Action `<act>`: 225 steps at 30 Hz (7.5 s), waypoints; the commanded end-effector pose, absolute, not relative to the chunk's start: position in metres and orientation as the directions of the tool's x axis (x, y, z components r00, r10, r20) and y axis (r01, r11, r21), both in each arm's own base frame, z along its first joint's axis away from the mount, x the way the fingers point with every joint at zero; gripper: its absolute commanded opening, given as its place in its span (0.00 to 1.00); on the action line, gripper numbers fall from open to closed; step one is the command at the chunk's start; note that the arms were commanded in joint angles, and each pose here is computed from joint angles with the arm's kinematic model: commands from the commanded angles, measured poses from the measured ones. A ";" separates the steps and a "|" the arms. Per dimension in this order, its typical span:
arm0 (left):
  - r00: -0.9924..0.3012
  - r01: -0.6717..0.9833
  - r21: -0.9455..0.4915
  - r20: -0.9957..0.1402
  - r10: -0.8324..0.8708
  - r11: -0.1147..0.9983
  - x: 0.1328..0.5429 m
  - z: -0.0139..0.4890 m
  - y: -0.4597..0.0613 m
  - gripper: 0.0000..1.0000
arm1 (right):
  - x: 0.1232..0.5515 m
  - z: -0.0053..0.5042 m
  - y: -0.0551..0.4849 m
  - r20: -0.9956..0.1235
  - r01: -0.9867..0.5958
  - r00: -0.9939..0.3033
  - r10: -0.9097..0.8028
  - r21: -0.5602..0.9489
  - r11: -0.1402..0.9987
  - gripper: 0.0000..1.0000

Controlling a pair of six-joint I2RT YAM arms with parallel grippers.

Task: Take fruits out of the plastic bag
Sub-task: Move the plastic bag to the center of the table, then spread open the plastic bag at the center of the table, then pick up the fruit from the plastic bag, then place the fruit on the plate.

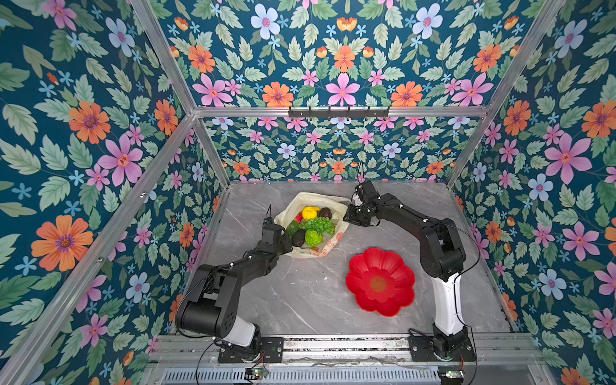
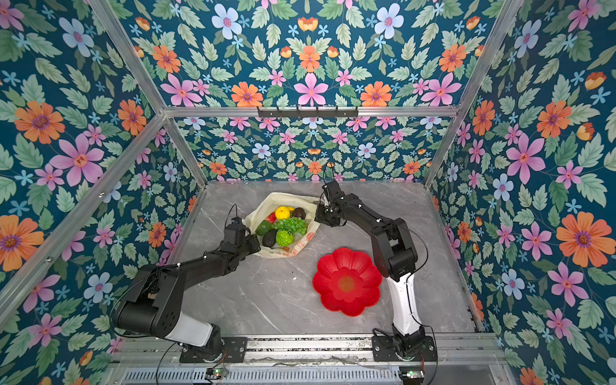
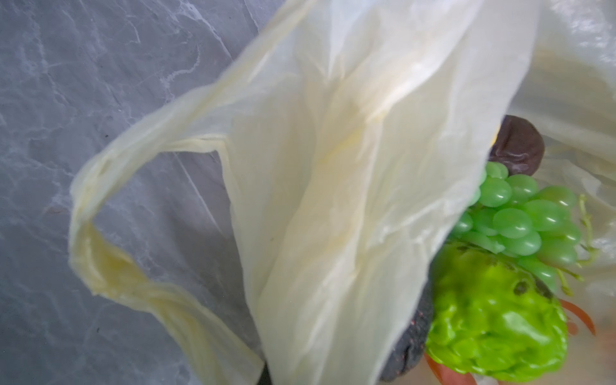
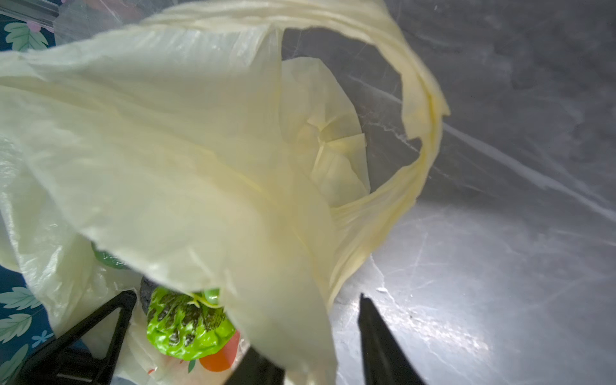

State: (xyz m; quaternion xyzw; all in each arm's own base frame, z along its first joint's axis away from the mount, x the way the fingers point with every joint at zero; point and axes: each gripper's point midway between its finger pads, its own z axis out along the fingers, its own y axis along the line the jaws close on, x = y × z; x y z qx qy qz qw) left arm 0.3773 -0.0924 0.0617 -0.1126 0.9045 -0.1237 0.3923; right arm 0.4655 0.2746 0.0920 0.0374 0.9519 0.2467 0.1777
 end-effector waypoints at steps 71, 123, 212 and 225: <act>-0.718 0.081 0.166 -0.674 0.173 0.983 0.389 0.122 -0.177 0.70 | 0.399 0.081 0.204 -0.364 0.018 -0.917 0.165 0.376 0.927 0.00; -0.601 0.107 -0.151 -0.797 -0.057 0.983 0.357 0.117 -0.152 0.00 | 0.413 0.091 0.216 -0.368 -0.005 -0.921 0.128 0.341 0.940 0.12; -0.552 0.069 -0.187 -0.825 -0.118 0.980 0.352 0.111 -0.139 0.00 | 0.330 0.103 0.332 -0.333 -0.026 -0.933 0.134 0.435 0.900 0.70; -0.548 0.060 -0.177 -0.828 -0.116 0.982 0.352 0.112 -0.137 0.00 | 0.268 0.143 0.247 -0.346 -0.078 -0.938 0.009 0.238 0.968 0.70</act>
